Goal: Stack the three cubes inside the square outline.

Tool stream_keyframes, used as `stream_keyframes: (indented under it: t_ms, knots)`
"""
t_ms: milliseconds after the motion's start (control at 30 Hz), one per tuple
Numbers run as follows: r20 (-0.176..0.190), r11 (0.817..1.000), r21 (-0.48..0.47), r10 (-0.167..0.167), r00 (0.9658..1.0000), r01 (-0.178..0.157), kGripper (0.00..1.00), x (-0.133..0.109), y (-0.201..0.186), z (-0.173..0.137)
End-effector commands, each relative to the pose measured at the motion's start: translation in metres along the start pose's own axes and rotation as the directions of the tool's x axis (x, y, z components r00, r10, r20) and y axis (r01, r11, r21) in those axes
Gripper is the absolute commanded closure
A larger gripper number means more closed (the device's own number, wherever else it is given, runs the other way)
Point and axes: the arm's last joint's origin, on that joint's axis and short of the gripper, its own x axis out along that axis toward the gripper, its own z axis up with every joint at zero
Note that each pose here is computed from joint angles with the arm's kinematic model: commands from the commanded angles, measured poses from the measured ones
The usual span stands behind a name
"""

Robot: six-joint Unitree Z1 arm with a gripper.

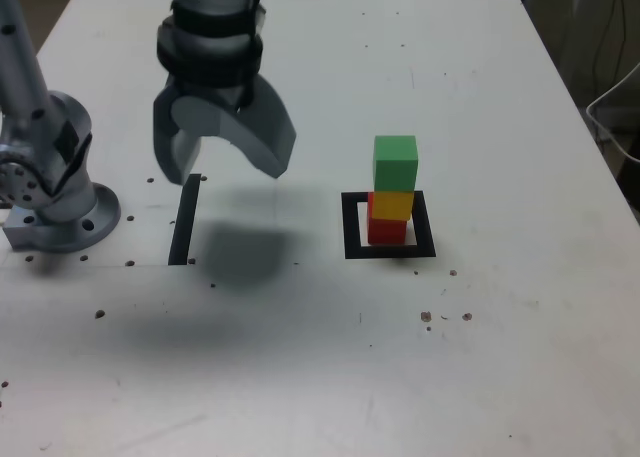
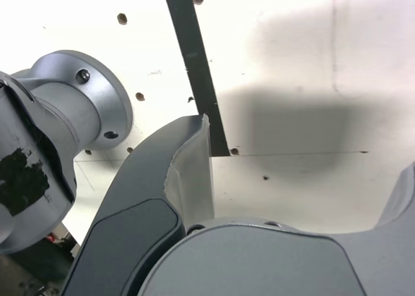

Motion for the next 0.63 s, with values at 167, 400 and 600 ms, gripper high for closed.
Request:
stream_keyframes:
  t_ms: [167, 400, 600]
  knots:
    - [-0.042, 1.000, -0.026, -0.016, 0.9990, 0.015, 0.01, 0.023, 0.007, -0.009]
    - [-0.062, 0.999, -0.026, -0.022, 0.9978, 0.020, 0.01, 0.029, 0.007, -0.010]
    - [-0.084, 0.999, -0.029, -0.041, 0.9956, 0.039, 0.01, 0.032, 0.006, -0.012]
